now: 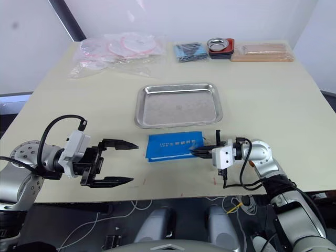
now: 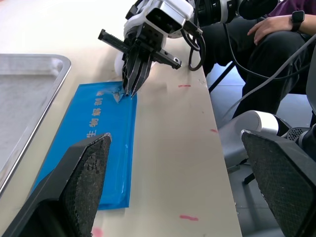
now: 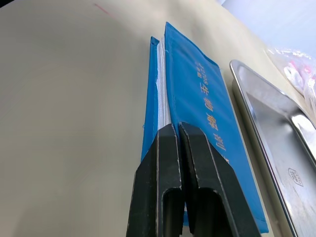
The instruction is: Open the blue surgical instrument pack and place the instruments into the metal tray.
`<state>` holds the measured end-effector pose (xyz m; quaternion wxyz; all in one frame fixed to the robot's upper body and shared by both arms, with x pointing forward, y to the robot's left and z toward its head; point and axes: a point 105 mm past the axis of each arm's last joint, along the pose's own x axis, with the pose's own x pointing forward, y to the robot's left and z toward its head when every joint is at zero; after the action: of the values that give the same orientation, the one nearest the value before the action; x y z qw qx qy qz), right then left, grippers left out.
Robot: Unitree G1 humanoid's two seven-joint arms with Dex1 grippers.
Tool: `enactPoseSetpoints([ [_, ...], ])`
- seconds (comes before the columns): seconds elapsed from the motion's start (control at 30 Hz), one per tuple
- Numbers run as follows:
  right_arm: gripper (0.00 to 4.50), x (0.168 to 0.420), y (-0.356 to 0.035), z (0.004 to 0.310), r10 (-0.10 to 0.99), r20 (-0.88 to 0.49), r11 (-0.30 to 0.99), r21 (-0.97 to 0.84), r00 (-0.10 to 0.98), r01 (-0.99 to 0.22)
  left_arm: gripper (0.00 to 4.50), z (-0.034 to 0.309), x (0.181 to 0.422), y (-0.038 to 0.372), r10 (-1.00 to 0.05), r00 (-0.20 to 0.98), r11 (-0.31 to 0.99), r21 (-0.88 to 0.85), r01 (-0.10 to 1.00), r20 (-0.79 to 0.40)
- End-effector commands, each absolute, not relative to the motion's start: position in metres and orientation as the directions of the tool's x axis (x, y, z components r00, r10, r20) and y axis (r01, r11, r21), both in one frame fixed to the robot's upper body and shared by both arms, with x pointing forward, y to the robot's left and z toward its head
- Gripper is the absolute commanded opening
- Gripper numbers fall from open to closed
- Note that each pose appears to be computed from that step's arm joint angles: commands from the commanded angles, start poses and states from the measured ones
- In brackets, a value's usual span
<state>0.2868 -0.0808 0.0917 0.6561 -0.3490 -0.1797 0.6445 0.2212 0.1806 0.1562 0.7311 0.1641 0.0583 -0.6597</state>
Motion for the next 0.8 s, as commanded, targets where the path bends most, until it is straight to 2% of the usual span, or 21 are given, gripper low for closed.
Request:
enactPoseSetpoints([
  [0.03, 0.08, 0.280, -0.083, 0.103, 0.979, -0.194, -0.083, -0.662, 0.064, -0.745, 4.50, 0.165, 0.222, 0.181, -0.947, 0.139, 0.078, 0.213, 0.974, -0.289],
  [0.27, 0.08, 0.267, -0.090, 0.118, 0.983, -0.184, -0.103, -0.510, -0.009, -0.854, 4.50, 0.167, 0.224, 0.179, -0.950, 0.150, 0.085, 0.232, 0.969, -0.275],
  [0.5, 0.08, 0.259, -0.097, 0.140, 0.989, -0.131, -0.090, -0.209, -0.064, -0.974, 4.50, 0.170, 0.222, 0.177, -0.954, 0.138, 0.077, 0.230, 0.970, -0.266],
  [0.67, 0.08, 0.269, -0.100, 0.139, 0.986, -0.159, -0.063, -0.112, -0.045, -0.992, 4.50, 0.167, 0.221, 0.176, -0.954, 0.135, 0.075, 0.222, 0.972, -0.267],
  [0.8, 0.08, 0.289, -0.104, 0.149, 0.992, -0.127, -0.011, -0.042, -0.006, -0.999, 4.50, 0.173, 0.234, 0.178, -0.961, 0.182, 0.135, 0.224, 0.965, -0.207],
])
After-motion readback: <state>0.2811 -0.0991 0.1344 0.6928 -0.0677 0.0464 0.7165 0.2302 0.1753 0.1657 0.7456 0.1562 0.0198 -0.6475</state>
